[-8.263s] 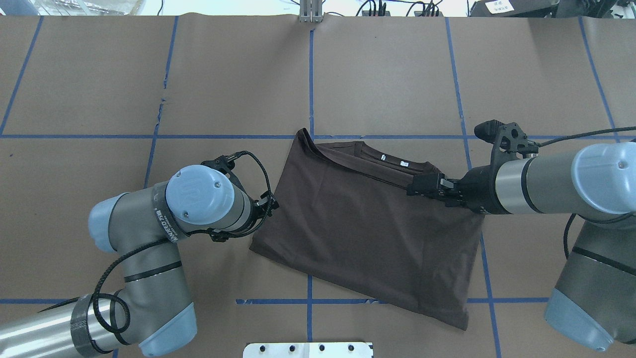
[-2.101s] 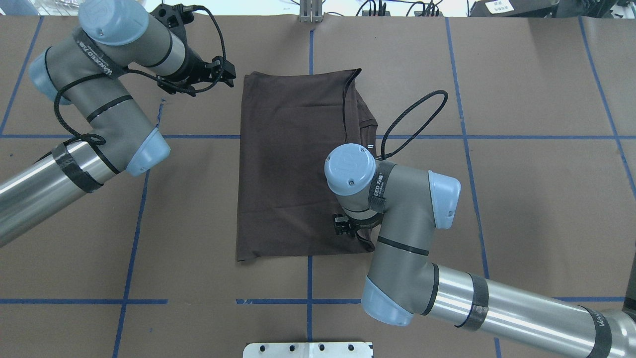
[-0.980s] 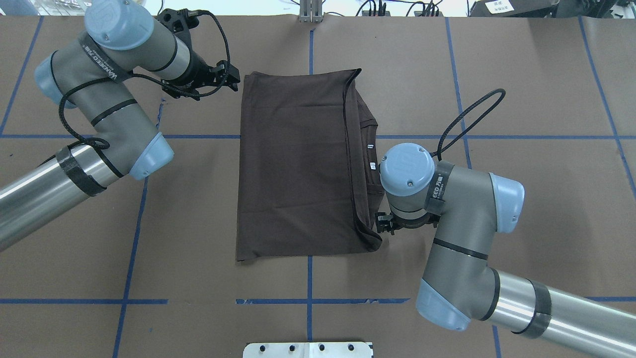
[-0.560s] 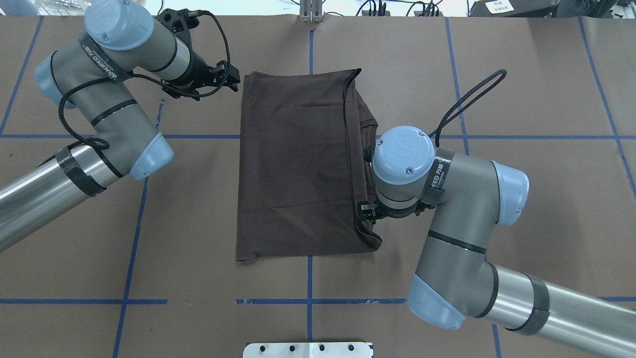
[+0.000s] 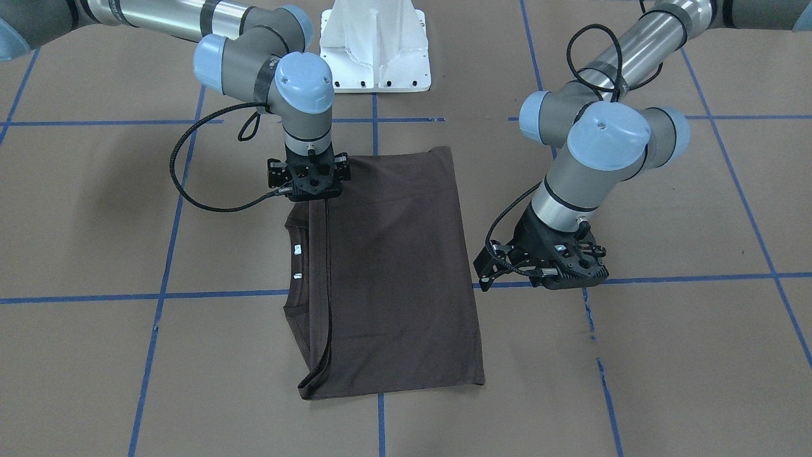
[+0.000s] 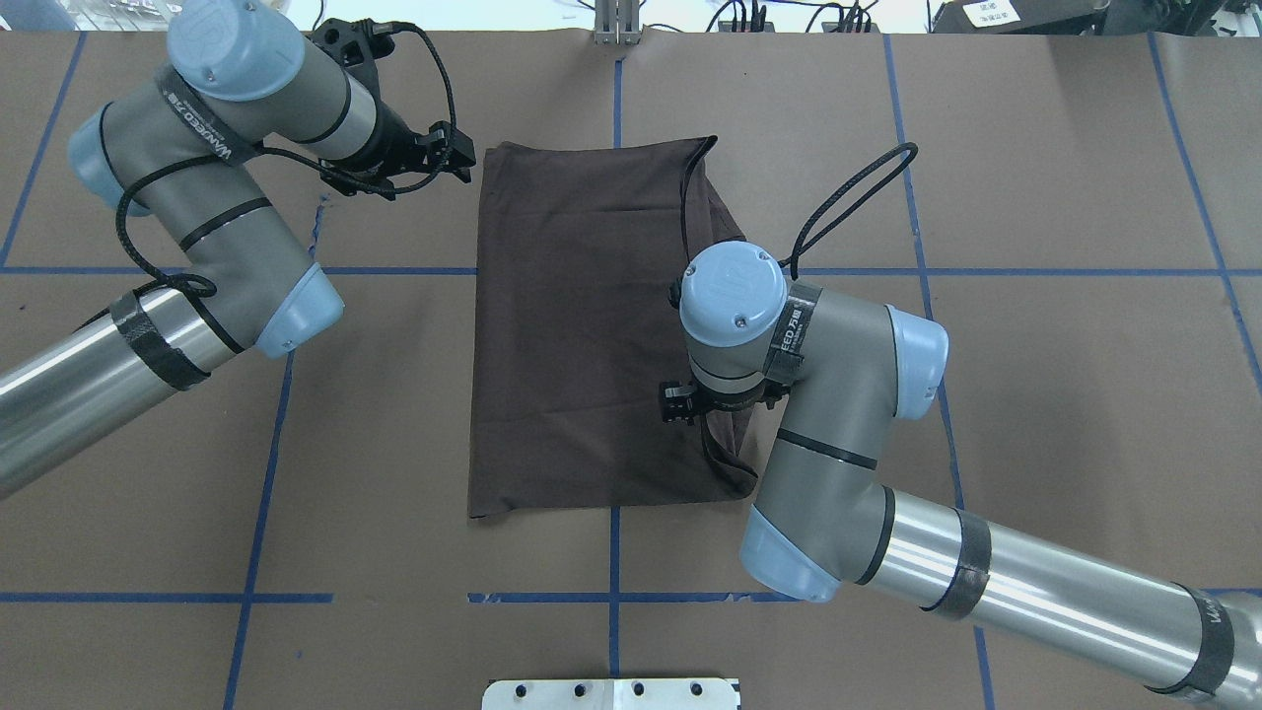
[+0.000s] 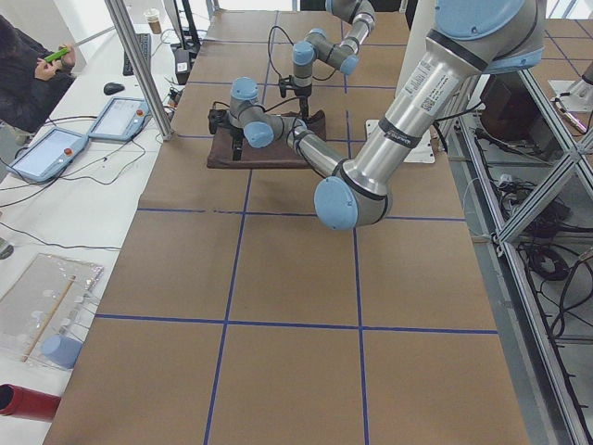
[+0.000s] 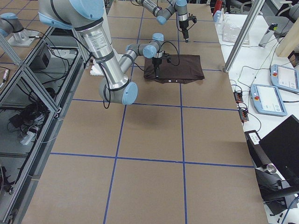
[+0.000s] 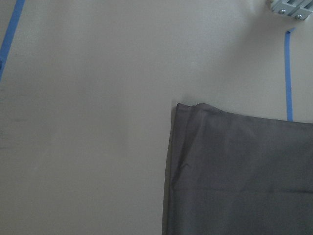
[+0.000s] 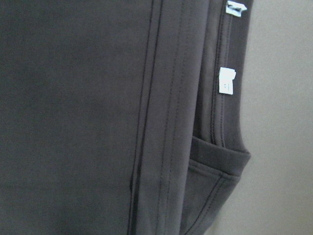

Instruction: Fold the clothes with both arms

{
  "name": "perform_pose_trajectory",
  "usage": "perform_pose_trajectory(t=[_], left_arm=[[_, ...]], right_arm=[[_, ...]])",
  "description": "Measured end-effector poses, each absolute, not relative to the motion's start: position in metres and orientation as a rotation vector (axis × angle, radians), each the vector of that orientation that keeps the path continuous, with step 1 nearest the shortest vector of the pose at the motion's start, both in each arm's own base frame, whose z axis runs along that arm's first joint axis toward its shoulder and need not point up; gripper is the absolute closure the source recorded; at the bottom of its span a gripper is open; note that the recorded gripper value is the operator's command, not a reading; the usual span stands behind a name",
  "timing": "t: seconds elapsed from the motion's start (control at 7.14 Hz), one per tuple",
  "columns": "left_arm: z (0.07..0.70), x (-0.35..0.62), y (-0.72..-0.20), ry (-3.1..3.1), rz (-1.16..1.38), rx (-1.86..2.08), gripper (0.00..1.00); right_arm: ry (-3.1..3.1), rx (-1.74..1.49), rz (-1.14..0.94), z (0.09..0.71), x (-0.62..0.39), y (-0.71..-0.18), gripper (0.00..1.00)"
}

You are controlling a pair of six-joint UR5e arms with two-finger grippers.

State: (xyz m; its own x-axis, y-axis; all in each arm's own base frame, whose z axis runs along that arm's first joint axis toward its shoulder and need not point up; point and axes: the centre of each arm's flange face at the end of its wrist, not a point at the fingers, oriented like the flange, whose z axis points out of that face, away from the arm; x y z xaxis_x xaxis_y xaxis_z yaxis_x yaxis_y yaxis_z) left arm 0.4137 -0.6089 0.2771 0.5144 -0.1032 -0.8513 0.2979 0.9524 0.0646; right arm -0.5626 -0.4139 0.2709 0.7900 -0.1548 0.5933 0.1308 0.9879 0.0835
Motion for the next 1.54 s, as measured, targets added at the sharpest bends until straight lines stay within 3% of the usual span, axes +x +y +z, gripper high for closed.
perform_pose_trajectory(t=[1.54], left_arm=[[0.276, 0.415, -0.608, 1.007, -0.239, 0.212, 0.00]], right_arm=[[-0.603, -0.113, -0.164, 0.295, -0.569, -0.396, 0.00]])
